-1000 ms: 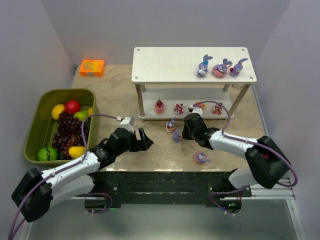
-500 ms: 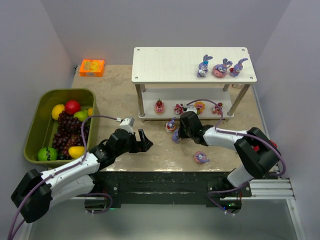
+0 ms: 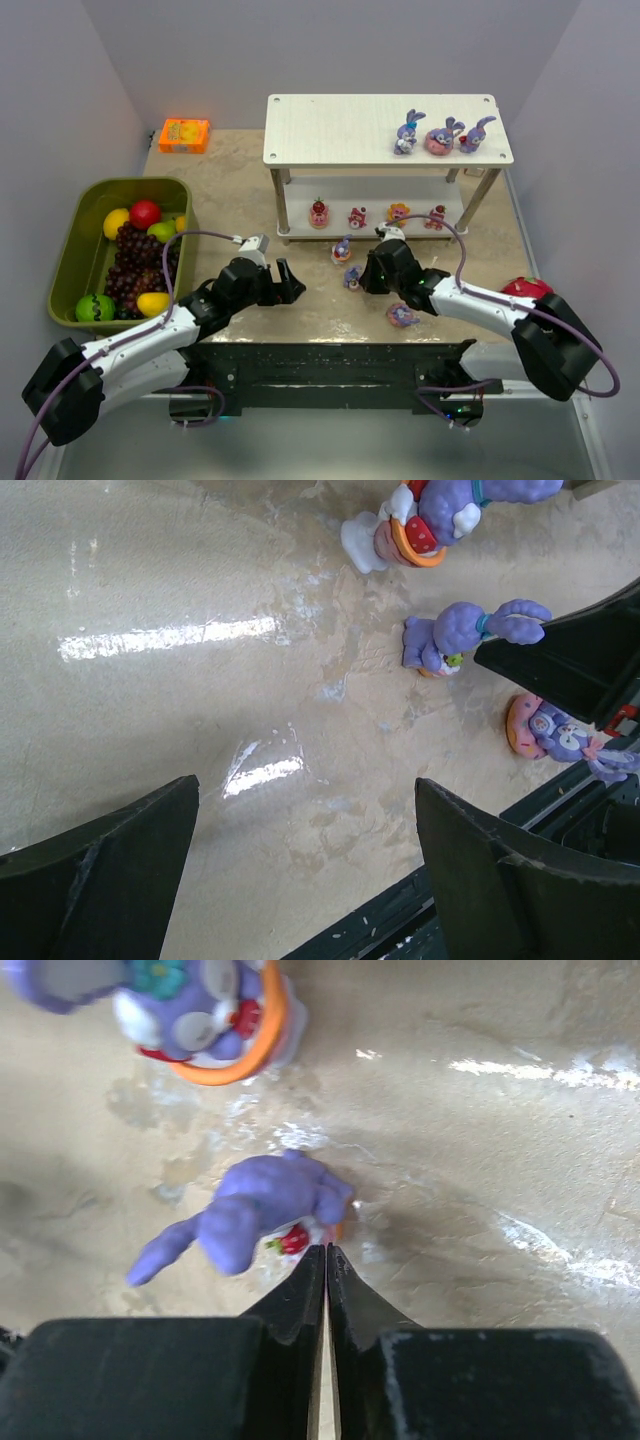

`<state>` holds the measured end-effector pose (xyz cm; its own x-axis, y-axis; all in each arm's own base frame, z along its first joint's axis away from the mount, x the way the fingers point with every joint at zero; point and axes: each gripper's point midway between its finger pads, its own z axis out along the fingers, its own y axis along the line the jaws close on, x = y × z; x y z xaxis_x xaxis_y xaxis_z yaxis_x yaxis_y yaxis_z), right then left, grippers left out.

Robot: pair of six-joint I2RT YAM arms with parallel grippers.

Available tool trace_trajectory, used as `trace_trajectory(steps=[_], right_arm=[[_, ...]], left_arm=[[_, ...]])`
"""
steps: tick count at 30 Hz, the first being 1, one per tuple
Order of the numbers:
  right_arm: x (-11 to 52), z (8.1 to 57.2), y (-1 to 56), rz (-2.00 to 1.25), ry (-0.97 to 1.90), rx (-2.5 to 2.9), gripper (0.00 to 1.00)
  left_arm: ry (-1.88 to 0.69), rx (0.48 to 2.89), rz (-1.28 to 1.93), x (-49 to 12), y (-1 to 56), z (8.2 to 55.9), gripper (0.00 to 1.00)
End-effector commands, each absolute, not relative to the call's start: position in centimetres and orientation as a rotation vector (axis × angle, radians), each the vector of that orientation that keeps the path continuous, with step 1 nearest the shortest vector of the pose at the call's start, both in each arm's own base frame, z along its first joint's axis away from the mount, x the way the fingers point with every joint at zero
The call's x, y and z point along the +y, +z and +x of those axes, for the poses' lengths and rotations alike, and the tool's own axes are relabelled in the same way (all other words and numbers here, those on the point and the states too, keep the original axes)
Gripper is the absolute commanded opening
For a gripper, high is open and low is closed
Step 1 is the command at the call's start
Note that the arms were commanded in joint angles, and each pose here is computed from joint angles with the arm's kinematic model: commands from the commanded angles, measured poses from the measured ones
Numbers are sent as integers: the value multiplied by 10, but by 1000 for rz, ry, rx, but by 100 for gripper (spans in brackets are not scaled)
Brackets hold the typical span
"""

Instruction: Place and organize the plastic toys onto the shelf

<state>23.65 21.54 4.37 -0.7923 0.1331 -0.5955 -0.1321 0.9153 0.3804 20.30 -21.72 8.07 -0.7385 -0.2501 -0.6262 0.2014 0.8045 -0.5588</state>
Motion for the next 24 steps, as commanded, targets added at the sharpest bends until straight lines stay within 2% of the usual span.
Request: trace_trajectory(steps=[1,3,4,6,7,9,10,16,24], right_arm=[[208,241,58,21,505,2376,13],[204,241,63,13,488,2365,20],[202,242,66,20,477,2355,31],[201,240,71,-2,486,2341,42],[205,238,74,-33,516,2332,50],[216,234,83,-140,593,2275,55],[221,232,85,-167,619,2260,61],[235,237,87,-267,576,2214,73],[241,258,82,-320,482,2146,75]], left_arm=[[-784,2248,-52,-214,82,206,93],[-782,2234,-56,-213,86,207,93],[-759,2260,-57,-210,81,204,93],[-748,2258,-59,-207,83,204,93],[-748,2257,-54,-207,85,203,93],[-764,2248,-46,-207,91,202,93],[-777,2241,-36,-208,93,200,93],[-887,2119,27,-216,131,198,94],[-899,2093,78,-217,152,195,94]])
